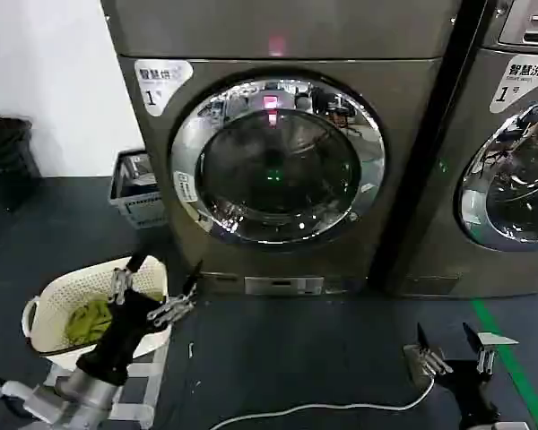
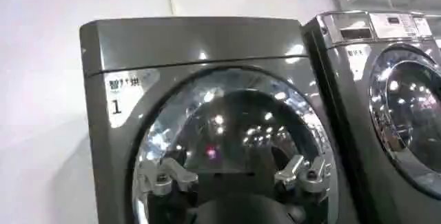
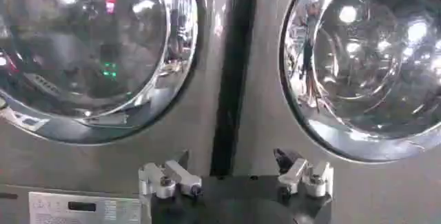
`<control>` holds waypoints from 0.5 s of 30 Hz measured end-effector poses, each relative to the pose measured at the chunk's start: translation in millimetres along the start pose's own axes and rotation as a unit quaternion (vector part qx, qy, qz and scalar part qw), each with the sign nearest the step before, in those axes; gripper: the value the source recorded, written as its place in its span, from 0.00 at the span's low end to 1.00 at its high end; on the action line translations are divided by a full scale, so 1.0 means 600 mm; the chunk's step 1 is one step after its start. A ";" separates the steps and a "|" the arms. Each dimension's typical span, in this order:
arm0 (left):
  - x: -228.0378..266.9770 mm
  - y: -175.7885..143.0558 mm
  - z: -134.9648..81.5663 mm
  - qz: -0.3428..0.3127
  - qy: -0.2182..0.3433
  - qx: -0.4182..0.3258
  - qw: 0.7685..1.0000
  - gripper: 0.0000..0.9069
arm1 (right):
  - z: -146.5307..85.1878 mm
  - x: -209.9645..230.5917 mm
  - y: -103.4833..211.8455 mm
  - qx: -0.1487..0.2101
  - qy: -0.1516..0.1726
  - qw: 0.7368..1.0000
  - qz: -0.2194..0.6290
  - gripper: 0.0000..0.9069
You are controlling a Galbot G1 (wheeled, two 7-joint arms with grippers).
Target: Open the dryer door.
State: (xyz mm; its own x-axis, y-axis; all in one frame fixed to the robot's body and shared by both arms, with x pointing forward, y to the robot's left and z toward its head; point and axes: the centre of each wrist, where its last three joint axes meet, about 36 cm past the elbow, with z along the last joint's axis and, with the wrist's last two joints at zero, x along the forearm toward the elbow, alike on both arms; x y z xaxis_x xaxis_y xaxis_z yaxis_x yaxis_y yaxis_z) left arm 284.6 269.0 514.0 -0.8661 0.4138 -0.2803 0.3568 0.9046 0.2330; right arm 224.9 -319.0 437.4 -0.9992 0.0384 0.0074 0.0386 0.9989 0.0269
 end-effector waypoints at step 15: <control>0.005 -0.003 -0.009 -0.008 -0.002 0.014 1.000 1.00 | -0.069 -0.170 -0.066 -0.028 -0.043 0.972 -0.230 1.00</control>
State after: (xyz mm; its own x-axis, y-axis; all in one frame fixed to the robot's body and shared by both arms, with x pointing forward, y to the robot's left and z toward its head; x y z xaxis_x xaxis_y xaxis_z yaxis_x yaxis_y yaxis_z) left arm 279.3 268.2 517.9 -0.8702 0.4003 -0.2873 0.3529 0.9133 0.2034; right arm 325.8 -363.7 476.9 -0.9075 -0.4076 -0.1013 -0.4147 0.9078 0.0629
